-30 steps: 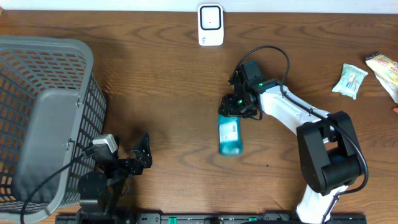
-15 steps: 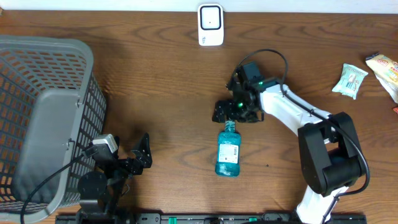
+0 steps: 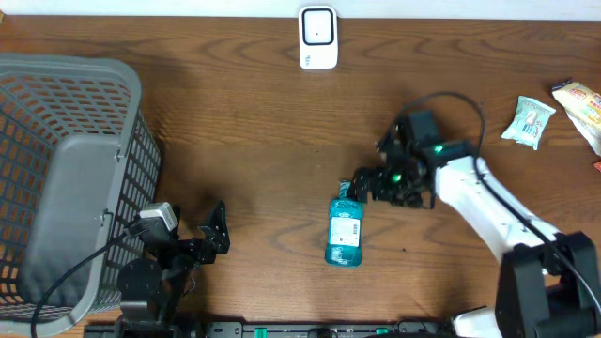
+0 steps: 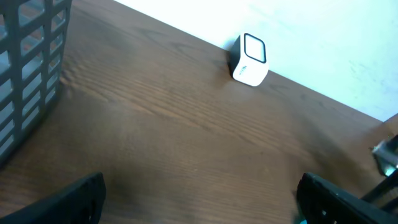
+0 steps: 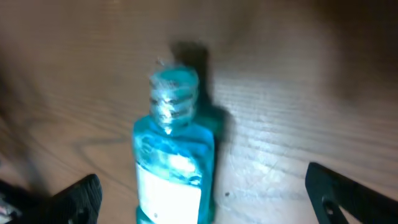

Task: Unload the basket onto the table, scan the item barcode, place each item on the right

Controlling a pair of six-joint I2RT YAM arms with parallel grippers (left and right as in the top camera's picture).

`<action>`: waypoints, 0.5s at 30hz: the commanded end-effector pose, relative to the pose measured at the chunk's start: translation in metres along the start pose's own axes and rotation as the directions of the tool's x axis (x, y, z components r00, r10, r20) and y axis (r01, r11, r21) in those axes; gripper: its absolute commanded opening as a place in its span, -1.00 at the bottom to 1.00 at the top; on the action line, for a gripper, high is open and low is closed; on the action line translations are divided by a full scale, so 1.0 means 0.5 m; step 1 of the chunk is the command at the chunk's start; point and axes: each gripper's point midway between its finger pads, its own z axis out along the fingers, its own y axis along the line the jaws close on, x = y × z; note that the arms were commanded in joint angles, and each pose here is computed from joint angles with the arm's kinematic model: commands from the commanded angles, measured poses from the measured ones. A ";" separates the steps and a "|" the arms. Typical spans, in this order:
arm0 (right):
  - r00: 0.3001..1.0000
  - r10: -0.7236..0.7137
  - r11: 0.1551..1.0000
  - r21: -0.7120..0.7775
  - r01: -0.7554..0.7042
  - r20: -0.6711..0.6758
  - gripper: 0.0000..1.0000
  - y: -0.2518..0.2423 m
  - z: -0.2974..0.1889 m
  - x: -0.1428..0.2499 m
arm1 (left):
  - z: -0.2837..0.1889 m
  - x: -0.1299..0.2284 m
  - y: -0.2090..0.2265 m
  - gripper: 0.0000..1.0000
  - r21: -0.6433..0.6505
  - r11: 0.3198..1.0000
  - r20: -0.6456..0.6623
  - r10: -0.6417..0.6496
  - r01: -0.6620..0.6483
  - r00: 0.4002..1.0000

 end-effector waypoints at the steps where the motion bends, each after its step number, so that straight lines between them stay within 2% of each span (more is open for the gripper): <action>1: 0.998 0.049 0.999 0.006 -0.049 -0.046 0.98 -0.010 0.049 0.037 | -0.001 0.001 -0.006 0.96 0.016 1.000 -0.005 -0.010 0.010 1.000; 6: 0.999 0.051 0.997 0.053 -0.051 -0.002 0.98 -0.020 0.063 0.023 | -0.001 0.001 -0.006 0.96 0.016 1.000 -0.005 -0.011 0.011 1.000; 15: 0.998 -0.001 1.000 0.015 0.002 -0.061 0.98 0.018 0.096 0.049 | -0.001 0.001 -0.006 0.96 0.016 1.000 -0.004 -0.011 0.011 1.000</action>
